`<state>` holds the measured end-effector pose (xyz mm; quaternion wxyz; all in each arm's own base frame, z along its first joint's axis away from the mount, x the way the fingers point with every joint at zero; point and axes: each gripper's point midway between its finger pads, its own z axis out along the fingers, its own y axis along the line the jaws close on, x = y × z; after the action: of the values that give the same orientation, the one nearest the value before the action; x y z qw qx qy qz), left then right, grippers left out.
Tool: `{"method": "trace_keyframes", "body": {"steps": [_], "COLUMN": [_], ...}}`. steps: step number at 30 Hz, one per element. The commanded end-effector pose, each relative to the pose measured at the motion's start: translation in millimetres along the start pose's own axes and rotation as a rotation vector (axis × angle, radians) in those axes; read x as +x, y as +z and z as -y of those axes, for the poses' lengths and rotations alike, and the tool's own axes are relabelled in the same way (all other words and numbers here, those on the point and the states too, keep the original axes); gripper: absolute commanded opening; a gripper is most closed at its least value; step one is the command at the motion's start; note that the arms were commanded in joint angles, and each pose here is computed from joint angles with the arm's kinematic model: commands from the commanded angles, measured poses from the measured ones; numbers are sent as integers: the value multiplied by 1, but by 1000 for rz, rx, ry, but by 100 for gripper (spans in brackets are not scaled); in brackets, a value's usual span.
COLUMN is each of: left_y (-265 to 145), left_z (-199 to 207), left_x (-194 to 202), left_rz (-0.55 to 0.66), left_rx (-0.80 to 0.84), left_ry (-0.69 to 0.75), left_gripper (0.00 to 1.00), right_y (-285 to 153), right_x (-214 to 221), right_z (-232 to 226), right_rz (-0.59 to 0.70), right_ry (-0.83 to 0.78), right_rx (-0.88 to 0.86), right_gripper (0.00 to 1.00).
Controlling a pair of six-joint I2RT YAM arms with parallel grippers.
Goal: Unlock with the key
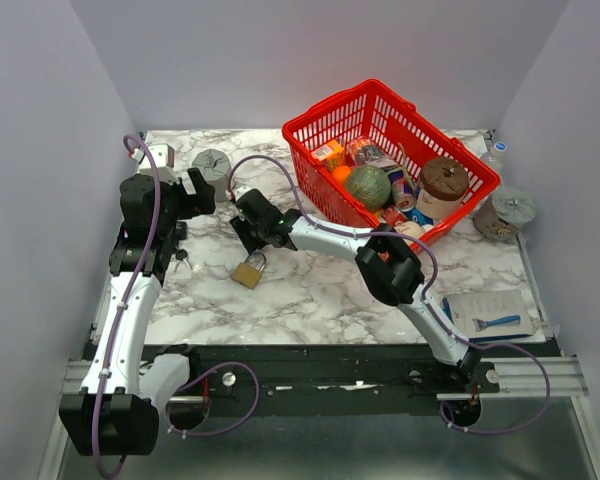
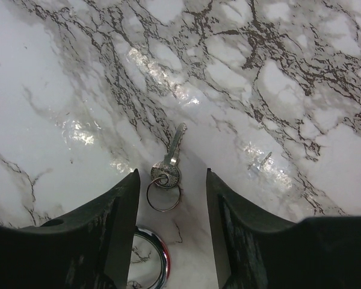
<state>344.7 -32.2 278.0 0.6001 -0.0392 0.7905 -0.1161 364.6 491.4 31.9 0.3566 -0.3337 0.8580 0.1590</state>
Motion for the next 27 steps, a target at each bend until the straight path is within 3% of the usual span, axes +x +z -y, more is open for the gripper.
{"method": "trace_keyframes", "body": {"steps": [1, 27], "left_y": [2, 3], "left_z": [4, 10], "left_x": [-1, -1], "left_rz": [13, 5], "left_rx": [28, 59], "left_ry": [-4, -21], "left_gripper": [99, 99], "right_y": [4, 1], "right_x": [14, 28], "right_z": [8, -7], "right_rz": [-48, -116], "right_ry": [11, -14], "right_rx": [43, 3], "right_gripper": [54, 47]}}
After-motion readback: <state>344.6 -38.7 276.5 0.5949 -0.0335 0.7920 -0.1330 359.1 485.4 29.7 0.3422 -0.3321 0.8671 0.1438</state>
